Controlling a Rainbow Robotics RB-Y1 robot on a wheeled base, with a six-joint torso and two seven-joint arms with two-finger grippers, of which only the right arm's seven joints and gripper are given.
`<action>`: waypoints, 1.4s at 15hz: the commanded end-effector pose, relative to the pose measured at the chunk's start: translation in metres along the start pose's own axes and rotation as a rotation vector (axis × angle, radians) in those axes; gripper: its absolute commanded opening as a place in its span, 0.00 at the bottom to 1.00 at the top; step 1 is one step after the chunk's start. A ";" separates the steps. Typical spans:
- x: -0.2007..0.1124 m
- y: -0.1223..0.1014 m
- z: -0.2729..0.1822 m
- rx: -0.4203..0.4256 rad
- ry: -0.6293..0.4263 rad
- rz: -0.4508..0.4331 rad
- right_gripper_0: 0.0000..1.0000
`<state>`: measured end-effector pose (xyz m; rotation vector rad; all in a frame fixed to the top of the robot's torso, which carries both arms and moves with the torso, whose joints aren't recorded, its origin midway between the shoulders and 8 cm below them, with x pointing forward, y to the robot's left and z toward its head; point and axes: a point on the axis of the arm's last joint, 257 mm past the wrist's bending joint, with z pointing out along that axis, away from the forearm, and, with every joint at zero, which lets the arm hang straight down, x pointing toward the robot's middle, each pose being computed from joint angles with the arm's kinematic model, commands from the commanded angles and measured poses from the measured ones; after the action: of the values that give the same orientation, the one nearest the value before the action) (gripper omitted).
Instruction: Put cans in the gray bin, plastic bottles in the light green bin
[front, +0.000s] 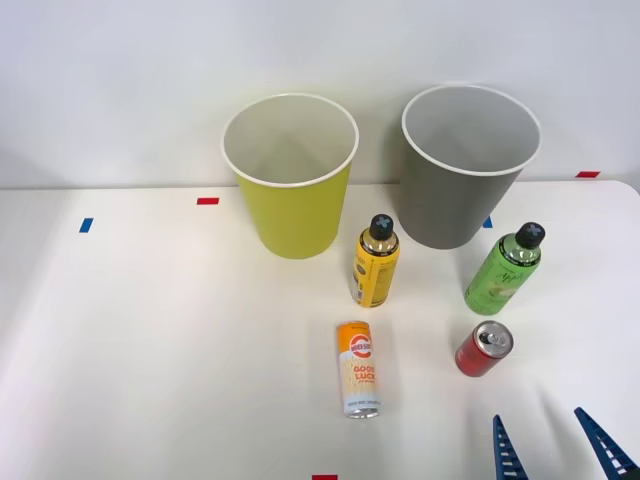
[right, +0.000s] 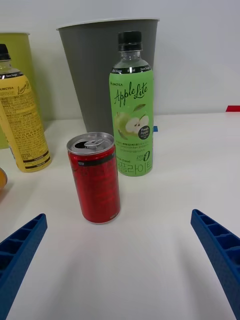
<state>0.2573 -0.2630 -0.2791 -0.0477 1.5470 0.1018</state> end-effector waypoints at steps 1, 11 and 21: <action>0.000 0.000 0.000 0.000 0.000 0.000 1.00; 0.000 0.000 0.000 0.000 0.000 0.000 1.00; 0.000 0.000 0.000 0.000 0.000 0.000 1.00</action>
<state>0.2573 -0.2630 -0.2791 -0.0477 1.5470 0.1018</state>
